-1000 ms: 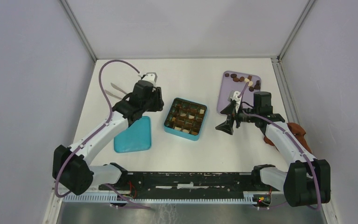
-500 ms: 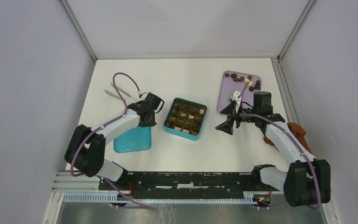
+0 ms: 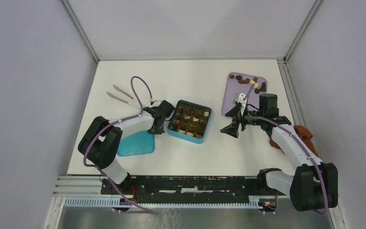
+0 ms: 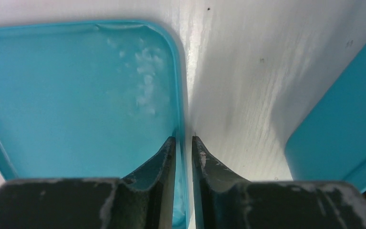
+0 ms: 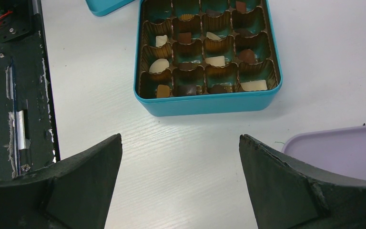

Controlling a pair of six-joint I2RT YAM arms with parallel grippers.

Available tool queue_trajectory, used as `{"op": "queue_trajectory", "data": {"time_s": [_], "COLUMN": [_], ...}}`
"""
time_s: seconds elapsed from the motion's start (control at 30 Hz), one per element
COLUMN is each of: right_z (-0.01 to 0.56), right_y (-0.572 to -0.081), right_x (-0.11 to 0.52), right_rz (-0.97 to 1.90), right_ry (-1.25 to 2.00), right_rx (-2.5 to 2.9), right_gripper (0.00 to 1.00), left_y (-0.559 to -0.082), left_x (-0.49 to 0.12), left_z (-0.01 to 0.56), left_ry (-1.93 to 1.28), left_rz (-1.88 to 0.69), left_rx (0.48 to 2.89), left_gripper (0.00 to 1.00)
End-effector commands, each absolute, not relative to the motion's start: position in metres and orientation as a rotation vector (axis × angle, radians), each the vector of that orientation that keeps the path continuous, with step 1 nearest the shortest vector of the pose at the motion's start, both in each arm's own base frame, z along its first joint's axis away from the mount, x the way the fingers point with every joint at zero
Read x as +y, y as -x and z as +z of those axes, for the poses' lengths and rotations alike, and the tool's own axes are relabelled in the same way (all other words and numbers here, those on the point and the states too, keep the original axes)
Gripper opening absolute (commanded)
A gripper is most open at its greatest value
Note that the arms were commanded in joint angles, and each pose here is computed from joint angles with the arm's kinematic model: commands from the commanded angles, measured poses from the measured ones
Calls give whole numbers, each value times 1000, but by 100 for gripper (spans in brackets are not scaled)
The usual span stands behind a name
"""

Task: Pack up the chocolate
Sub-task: Pick up the box lid from the center of the board.

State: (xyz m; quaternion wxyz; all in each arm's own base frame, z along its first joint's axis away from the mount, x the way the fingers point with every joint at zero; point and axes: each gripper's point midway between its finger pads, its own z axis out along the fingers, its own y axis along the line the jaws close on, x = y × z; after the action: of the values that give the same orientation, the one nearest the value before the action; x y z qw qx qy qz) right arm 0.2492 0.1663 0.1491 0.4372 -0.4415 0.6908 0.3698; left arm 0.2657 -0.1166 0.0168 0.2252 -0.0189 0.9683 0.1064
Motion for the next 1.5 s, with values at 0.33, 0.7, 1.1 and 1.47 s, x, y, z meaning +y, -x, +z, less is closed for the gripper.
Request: {"op": "queue_trajectory", "data": {"time_s": [0.33, 0.7, 1.1, 1.47], "right_z": [170, 169, 169, 170], "right_y": [-253, -252, -247, -244], "right_x": [172, 174, 179, 182], "right_rz": [908, 920, 947, 963], "right_ry": [1134, 1140, 1155, 1165], "right_rx": [1631, 1627, 1614, 1600], "right_gripper": [98, 98, 98, 98], "left_y": [-271, -280, -274, -265], "left_x": [-116, -123, -142, -153], "left_z": [12, 79, 154, 203], "left_ry": [131, 157, 228, 267], "left_rz": [393, 298, -42, -275], "left_rx": [2630, 2486, 2355, 2250], "left_gripper": [2, 2, 2, 2]}}
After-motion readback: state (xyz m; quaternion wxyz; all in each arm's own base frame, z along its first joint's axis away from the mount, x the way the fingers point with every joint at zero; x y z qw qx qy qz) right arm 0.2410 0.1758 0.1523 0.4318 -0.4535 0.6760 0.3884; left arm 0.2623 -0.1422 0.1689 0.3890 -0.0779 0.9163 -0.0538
